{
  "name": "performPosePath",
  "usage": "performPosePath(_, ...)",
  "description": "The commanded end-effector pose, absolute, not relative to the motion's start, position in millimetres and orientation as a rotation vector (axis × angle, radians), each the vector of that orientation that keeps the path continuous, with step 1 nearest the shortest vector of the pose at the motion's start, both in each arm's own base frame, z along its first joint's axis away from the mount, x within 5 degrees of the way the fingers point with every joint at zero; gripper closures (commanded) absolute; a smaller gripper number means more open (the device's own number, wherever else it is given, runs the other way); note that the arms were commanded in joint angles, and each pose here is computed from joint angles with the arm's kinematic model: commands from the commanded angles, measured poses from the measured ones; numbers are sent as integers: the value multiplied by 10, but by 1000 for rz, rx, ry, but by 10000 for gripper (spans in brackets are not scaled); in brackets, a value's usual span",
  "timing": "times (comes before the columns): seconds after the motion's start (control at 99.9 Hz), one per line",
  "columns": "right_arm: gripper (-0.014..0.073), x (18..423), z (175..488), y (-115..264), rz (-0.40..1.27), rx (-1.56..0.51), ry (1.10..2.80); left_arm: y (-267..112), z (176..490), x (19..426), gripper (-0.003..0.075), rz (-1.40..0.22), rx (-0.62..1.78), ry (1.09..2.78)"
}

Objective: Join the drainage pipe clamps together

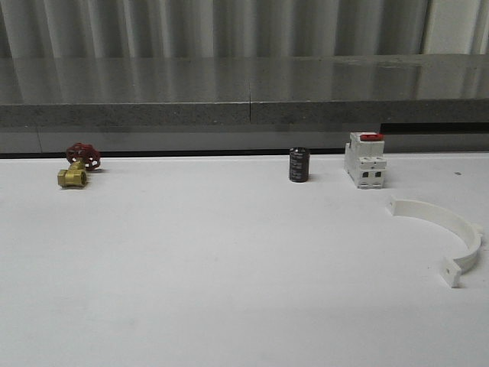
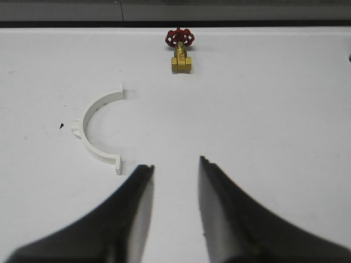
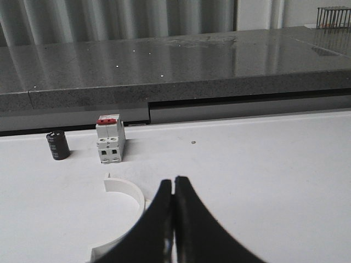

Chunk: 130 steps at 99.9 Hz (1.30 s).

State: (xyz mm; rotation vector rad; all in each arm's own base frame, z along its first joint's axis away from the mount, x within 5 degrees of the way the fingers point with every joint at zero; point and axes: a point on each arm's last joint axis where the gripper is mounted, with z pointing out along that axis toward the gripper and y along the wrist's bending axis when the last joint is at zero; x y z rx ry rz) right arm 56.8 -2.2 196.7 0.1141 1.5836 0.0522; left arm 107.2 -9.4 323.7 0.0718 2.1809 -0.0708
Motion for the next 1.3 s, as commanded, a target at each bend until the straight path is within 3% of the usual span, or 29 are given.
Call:
performPosePath(0.0,662,540,2114,-23,40,99,1461,-107,3385,1110,264,-89,65,2101)
performPosePath(0.03,662,540,2114,-23,40,99,1461,-107,3388,1112,206,-89,65,2097)
performPosePath(0.1,662,540,2114,-23,40,99,1461,-113,3380,1107,151,-99,62,2107)
performPosePath(0.39,662,540,2114,-23,40,99,1461,-105,3381,1351,156,-74,54,2159)
performPosePath(0.731,662,540,2114,-23,40,99,1461,230,3137,2288,156,14,-137,2411)
performPosePath(0.921,662,540,2114,-23,40,99,1461,440,2921,2813,156,65,-84,2512)
performPosePath(1.291,662,540,2114,-23,40,99,1461,754,2546,3473,156,91,-117,2590)
